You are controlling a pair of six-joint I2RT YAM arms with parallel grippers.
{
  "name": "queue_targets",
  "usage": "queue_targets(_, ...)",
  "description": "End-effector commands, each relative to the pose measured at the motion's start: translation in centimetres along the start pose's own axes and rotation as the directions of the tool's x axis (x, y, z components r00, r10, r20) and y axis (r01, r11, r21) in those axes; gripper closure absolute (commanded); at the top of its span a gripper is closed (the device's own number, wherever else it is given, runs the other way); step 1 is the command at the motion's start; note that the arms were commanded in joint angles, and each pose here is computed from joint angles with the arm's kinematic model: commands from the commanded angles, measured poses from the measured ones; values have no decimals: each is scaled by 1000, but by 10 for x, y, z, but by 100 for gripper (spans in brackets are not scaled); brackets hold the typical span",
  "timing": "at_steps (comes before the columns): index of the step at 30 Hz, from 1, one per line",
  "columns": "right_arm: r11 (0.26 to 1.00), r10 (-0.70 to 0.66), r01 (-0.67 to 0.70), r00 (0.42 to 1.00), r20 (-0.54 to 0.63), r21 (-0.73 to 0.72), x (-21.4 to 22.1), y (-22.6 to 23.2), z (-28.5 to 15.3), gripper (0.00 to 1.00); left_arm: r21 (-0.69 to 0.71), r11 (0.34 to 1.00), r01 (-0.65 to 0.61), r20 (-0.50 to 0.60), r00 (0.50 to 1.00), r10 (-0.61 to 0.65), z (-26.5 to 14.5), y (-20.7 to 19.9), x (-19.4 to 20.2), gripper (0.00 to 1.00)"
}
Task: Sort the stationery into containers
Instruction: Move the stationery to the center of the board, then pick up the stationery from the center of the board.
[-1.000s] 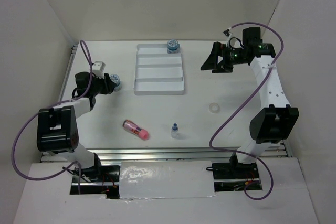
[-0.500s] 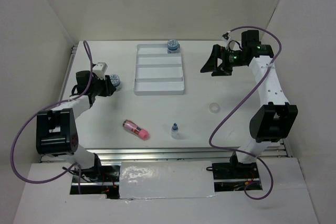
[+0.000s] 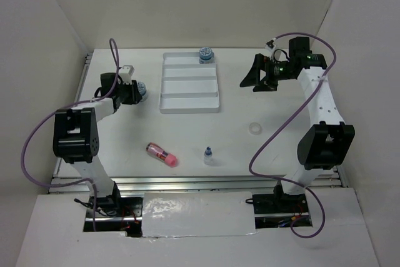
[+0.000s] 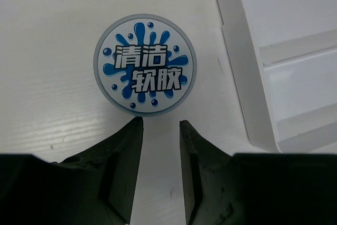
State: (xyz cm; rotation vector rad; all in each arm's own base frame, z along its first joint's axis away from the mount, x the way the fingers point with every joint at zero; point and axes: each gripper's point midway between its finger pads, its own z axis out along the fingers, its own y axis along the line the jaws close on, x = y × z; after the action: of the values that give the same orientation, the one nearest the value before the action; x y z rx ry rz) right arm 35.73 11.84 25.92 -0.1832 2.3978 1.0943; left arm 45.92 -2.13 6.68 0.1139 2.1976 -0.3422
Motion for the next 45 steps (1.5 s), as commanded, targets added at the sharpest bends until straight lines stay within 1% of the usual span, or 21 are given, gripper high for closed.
queue_targets(1,1000,-11,11,1000,8,-12,2,3,-6,0,-2,1000,-12,111,994,13,12,0,-44,54)
queue_targets(3,1000,-6,6,1000,4,-14,2,2,-5,0,-1,1000,-17,141,990,17,21,0,-55,51)
queue_targets(5,1000,-6,6,1000,4,-18,2,1,-4,0,-17,1000,-10,144,990,12,28,2,-62,48)
queue_targets(6,1000,-8,8,1000,4,-21,1,2,-3,0,-19,1000,-9,142,990,11,35,2,-67,45)
queue_targets(8,1000,-6,6,1000,6,-20,1,2,-2,0,-27,1000,8,144,990,-4,41,5,-73,42)
queue_targets(9,1000,-4,4,1000,5,-24,1,3,-2,0,-33,999,14,147,989,-9,46,8,-76,39)
queue_targets(16,1000,-5,5,1000,0,-28,1,4,0,0,-38,999,24,181,983,-17,50,10,-91,31)
queue_targets(19,999,-5,4,1000,-7,-33,2,6,2,0,-24,999,22,197,980,-16,46,5,-94,16)
queue_targets(20,999,-4,4,1000,-9,-36,3,6,3,0,-22,1000,17,199,980,-12,45,2,-93,6)
queue_targets(21,999,-2,1,1000,-13,-39,4,6,4,0,-22,1000,17,199,980,-12,44,2,-93,1)
queue_targets(27,999,-8,7,1000,-14,-40,4,8,6,0,-25,1000,9,198,980,-4,49,-1,-92,1)
queue_targets(36,999,-4,3,1000,-23,-37,6,6,7,0,-26,1000,-12,191,981,17,65,-8,-93,4)
queue_targets(45,999,8,-10,1000,-28,-46,5,5,10,0,-104,994,-27,188,981,46,66,7,-94,7)
